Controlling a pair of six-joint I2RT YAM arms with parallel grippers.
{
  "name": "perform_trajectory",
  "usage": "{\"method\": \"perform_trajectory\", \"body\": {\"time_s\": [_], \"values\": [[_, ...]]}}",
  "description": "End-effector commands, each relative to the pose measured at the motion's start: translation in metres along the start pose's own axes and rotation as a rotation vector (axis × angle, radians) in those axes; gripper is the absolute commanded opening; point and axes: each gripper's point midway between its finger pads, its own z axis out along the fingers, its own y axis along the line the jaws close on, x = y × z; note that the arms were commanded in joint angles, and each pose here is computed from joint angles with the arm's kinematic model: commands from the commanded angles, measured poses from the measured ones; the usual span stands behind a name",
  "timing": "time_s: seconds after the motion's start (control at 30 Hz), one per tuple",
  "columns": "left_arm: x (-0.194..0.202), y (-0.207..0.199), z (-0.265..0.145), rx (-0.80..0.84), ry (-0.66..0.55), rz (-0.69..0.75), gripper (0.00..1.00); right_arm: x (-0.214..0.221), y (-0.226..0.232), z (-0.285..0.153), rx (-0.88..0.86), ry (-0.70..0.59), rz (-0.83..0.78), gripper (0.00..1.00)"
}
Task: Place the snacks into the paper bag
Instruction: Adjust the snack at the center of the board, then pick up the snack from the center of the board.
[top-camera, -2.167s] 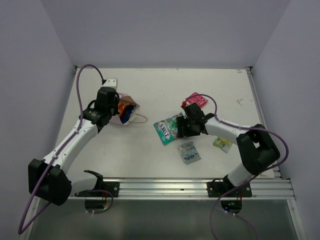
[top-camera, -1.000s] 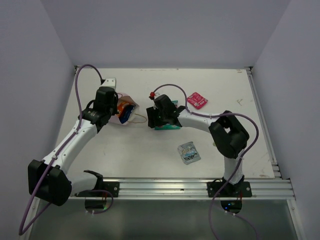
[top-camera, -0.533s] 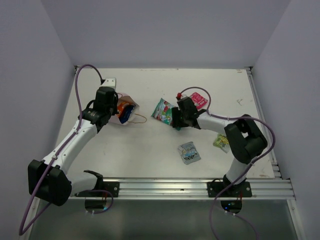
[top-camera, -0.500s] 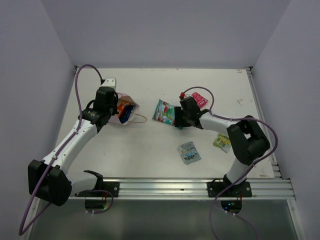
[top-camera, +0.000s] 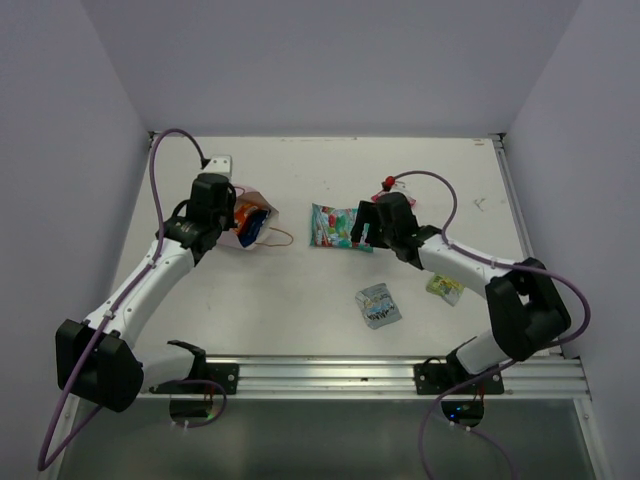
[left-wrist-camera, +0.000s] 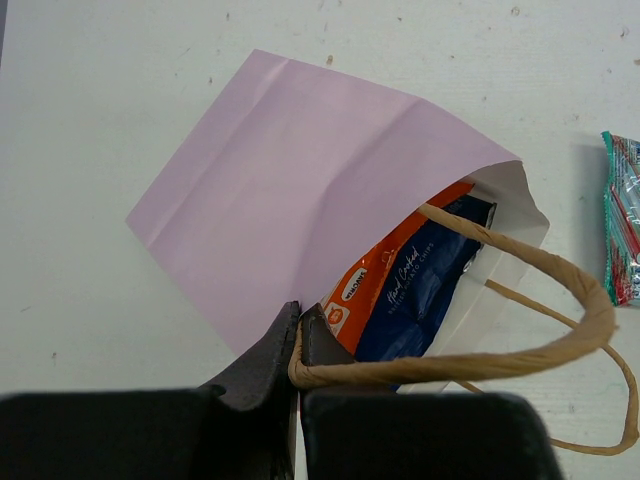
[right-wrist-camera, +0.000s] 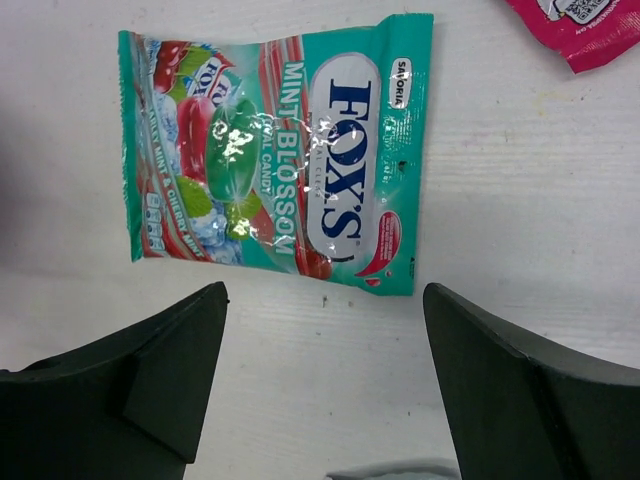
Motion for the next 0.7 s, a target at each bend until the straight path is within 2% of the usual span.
{"method": "perform_trajectory", "body": {"time_s": [0.0,0.2,0.47,0.67], "values": [[-0.012,0.005,-0.003,-0.007,-0.053,-0.021,0.0,-0.021,0.005,0.018,0.046,-0.054,0.066,0.83],[-0.012,0.004,-0.003,-0.002,-0.055,-0.023,0.0,-0.029,0.007,0.04,0.068,-0.07,0.12,0.82],[-0.013,0.004,-0.004,0.005,-0.055,-0.024,0.0,-0.032,0.003,0.067,0.104,-0.059,0.114,0.84],[-0.013,0.003,-0.004,0.008,-0.054,-0.024,0.0,-0.015,-0.012,0.083,0.177,-0.023,0.095,0.82]]}}
